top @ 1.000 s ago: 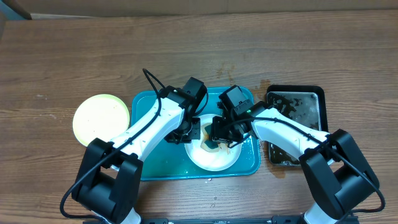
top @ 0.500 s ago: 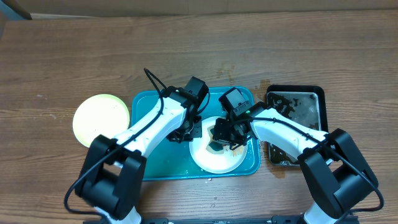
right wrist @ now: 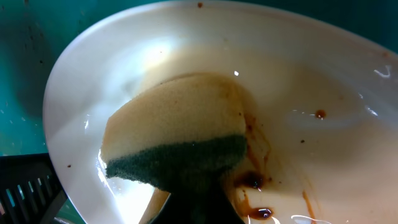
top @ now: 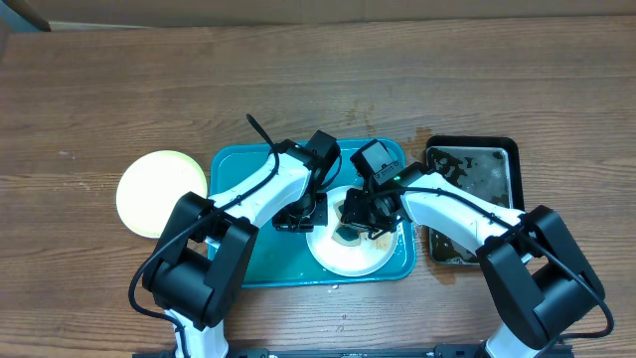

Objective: Clean dirty plates on tray and stack at the side
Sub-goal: 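Scrub the white plate with the sponge in the right gripper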

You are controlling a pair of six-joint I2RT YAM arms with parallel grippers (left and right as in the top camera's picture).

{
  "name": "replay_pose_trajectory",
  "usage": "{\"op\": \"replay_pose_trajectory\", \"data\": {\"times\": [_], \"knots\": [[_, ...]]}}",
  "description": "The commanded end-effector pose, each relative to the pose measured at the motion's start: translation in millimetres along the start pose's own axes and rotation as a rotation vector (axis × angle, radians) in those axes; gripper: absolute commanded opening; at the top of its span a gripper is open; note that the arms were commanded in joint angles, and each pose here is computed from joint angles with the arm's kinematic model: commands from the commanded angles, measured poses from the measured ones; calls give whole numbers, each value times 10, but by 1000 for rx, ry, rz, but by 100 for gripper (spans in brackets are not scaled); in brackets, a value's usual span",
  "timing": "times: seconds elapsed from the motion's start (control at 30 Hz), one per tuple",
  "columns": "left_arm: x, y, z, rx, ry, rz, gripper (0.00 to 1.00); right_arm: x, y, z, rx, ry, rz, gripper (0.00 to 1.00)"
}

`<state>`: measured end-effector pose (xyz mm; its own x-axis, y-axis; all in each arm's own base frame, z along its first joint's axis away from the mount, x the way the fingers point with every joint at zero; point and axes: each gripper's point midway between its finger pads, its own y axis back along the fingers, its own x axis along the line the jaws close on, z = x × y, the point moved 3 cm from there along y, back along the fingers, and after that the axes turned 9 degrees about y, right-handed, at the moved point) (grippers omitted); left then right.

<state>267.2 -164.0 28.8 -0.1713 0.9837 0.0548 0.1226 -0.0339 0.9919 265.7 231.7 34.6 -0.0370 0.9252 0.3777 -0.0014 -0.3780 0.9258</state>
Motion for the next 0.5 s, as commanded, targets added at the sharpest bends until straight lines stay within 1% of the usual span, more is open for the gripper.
{"op": "replay_pose_trajectory", "data": {"times": [0.0, 0.13, 0.2, 0.27, 0.33, 0.47], "knots": [[-51, -109, -93, 71, 17, -27, 4, -137, -87, -17, 1, -18, -68, 4], [-29, 133, -56, 21, 28, -74, 4, -152, -86, -12, -3, -15, -78, 4], [-25, 255, -47, -7, 29, -100, 6, -156, -85, -16, -1, -15, -80, 4], [-48, 363, -52, -29, 8, -133, 15, -166, -84, -21, 0, -17, -86, 4], [-75, 412, -59, -36, -9, -157, 18, -169, -84, -22, 0, -17, -88, 4], [-94, 383, -77, -28, -14, -152, 24, -173, -84, -26, 2, -18, -90, 4]]}}
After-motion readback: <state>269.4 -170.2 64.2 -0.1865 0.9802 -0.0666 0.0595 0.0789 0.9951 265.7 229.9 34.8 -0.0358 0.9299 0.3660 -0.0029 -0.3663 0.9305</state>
